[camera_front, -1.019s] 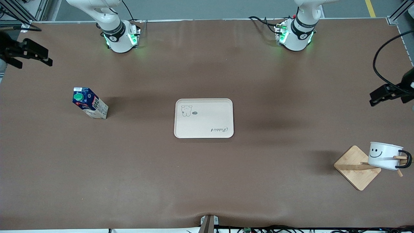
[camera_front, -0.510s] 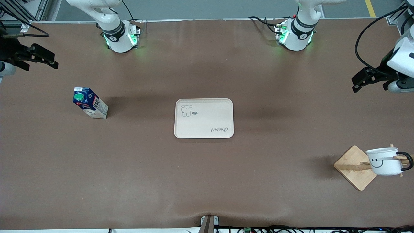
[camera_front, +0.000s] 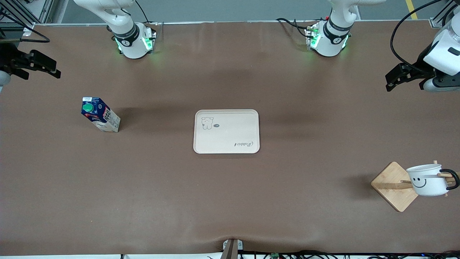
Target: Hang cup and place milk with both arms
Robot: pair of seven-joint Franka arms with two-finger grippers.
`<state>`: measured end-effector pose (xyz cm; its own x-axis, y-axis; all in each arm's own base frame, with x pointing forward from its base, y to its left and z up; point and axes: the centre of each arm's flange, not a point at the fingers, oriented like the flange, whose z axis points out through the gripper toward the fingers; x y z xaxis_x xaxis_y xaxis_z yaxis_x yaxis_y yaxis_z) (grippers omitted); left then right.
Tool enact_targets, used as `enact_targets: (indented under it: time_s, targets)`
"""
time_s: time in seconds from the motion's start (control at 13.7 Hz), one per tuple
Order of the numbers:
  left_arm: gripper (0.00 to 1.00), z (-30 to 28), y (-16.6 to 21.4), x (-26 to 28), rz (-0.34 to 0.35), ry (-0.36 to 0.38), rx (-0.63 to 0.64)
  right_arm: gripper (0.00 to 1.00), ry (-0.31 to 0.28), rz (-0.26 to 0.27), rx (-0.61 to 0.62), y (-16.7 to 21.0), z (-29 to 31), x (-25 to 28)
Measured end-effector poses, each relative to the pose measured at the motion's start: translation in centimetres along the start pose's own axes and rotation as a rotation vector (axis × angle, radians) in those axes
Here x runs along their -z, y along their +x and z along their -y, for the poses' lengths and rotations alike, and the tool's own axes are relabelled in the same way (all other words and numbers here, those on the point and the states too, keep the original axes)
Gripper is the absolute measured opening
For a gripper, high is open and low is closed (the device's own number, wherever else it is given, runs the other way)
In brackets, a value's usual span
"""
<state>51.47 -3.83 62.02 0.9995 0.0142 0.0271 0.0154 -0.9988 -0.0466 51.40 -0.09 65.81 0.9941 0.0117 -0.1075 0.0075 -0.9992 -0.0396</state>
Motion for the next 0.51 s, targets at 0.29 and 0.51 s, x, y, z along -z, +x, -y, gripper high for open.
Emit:
enact_targets:
  time_s: [0.29, 0.51]
  targets:
    - [1.0, 0.0, -0.3, 0.9, 0.008, -0.005, 0.0, 1.0, 0.0, -0.004, -0.002, 0.0, -0.1, 0.0]
    - [1.0, -0.1, -0.3, 1.4, -0.001, -0.006, -0.001, 1.0, 0.0, -0.004, -0.002, 0.0, -0.1, 0.0]
